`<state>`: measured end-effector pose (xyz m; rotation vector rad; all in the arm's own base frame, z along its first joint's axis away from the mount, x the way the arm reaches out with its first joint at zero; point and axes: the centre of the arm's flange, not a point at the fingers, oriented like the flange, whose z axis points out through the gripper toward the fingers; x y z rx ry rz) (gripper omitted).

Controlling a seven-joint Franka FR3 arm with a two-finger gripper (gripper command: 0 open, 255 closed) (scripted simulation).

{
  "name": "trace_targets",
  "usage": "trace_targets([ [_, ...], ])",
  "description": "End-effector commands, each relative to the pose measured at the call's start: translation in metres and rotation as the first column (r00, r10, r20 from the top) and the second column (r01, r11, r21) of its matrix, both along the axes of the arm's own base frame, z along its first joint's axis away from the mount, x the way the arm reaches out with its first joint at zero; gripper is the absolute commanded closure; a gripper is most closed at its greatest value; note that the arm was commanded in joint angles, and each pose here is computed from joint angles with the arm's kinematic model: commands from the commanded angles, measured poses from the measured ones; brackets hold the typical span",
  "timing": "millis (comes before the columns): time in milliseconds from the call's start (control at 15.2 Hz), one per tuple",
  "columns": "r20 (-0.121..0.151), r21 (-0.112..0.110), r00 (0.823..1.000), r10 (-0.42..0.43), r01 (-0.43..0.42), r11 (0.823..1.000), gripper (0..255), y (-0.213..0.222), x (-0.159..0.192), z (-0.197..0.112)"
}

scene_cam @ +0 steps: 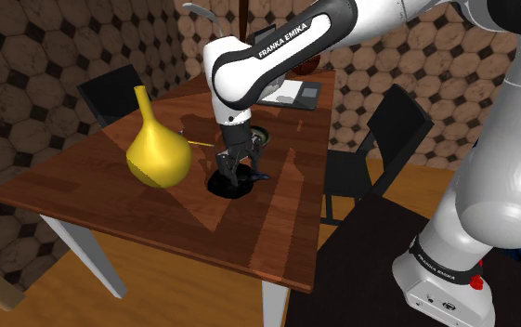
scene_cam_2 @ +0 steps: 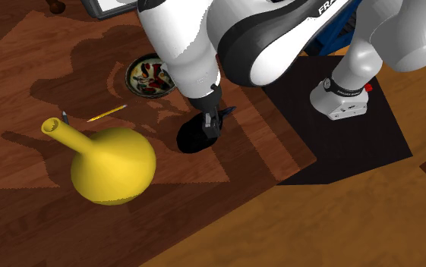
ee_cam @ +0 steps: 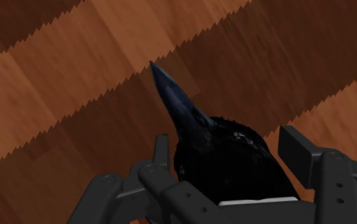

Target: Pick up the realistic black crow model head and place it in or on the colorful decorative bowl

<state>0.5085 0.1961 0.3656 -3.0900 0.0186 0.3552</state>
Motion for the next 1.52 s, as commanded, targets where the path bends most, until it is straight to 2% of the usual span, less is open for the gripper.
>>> trace_targets([
  [0, -0.001, 0.000, 1.000, 0.000, 0.000, 1.000, 255, 0.000, 0.000, 0.000],
  [330, 0.000, 0.000, 1.000, 0.000, 0.000, 1.000, 255, 0.000, 0.000, -0.001],
  [1452, 0.000, 0.000, 1.000, 0.000, 0.000, 1.000, 255, 0.000, 0.000, 0.089],
])
